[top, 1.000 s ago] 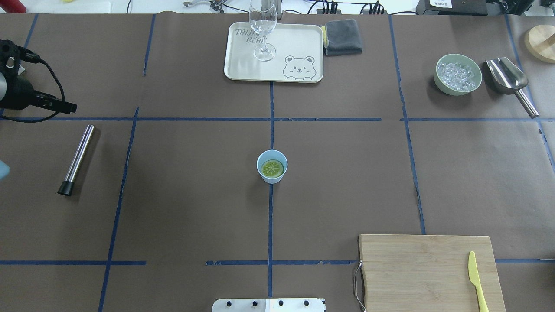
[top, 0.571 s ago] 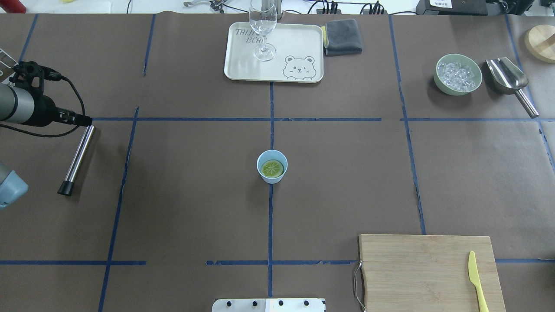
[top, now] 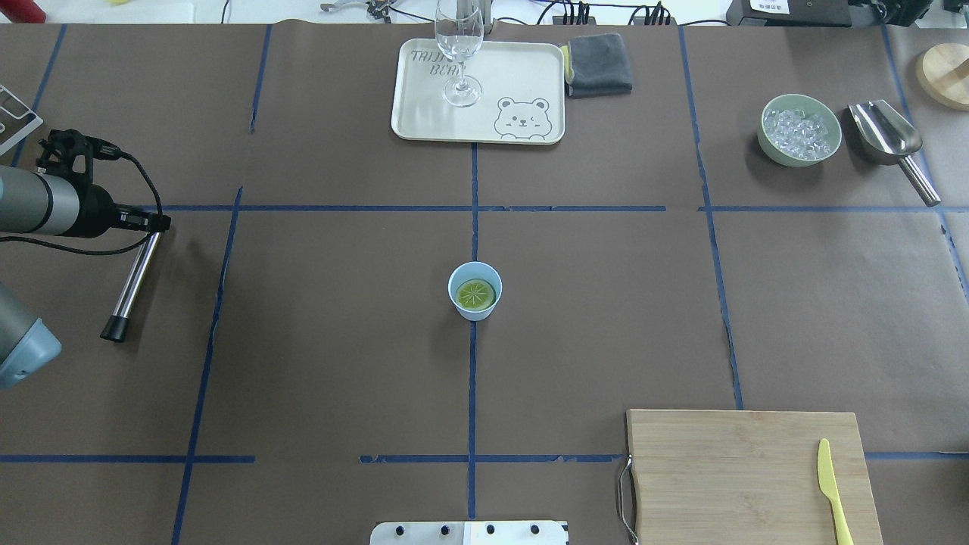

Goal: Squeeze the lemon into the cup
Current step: 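Grasp the steel muddler with the left gripper and lift it upright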

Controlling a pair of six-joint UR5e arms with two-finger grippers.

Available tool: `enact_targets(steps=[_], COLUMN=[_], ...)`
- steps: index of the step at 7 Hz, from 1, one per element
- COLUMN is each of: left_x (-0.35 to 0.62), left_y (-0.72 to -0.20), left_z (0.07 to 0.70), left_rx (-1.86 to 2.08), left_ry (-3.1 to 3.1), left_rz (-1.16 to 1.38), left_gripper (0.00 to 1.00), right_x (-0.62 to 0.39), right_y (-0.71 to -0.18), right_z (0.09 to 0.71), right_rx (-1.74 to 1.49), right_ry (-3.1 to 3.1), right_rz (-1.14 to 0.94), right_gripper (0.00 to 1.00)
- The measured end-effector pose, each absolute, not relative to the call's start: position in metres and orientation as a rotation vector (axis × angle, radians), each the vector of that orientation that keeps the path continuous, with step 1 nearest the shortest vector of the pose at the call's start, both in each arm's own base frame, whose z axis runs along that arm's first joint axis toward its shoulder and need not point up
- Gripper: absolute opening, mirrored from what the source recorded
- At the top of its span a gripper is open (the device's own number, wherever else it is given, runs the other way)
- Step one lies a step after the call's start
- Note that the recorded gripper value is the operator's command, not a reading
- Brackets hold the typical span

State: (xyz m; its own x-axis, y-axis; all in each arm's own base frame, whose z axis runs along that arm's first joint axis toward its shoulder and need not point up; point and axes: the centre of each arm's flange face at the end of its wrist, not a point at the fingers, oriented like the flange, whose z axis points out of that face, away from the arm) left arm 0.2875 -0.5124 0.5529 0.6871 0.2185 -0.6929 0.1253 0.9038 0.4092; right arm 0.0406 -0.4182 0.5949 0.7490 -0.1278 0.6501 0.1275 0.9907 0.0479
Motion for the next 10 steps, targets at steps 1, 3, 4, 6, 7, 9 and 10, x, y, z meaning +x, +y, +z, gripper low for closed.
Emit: enact_targets(steps=[1,3,4,6,7,9,10], left_x=[0.288,0.293,0.295,0.298,0.299,0.3,0.3], left_y=[-0.513,-0.51,-0.509,-0.508,-0.507,-0.506,-0.506], left_z=[0.556,0.559,0.56,0.56,0.561,0.563,0.564], left_rx=[0.449,0.442,0.441,0.438,0.436,0.433,0.432], left_ry=[0.816,0.814,0.815,0.816,0.816,0.813,0.812], left_rz=[0.053,0.059,0.063,0.068,0.069,0.071,0.072], left_gripper=[0.59,0.56,0.52,0.52,0.52,0.43,0.09], right_x=[0.041,0.041,0.041,0.041,0.041,0.041,0.041], right_y=[-0.418,-0.418,-0.418,-0.418,-0.418,-0.418,-0.418], right_z=[0.595,0.595,0.595,0.596,0.596,0.596,0.596], right_rx=[0.001,0.0,0.0,-0.001,-0.001,-0.001,-0.001], right_ry=[-0.711,-0.71,-0.709,-0.709,-0.708,-0.708,-0.708], right_rz=[-0.14,-0.14,-0.14,-0.139,-0.139,-0.138,-0.138], right_gripper=[1.0,1.0,1.0,1.0,1.0,1.0,1.0])
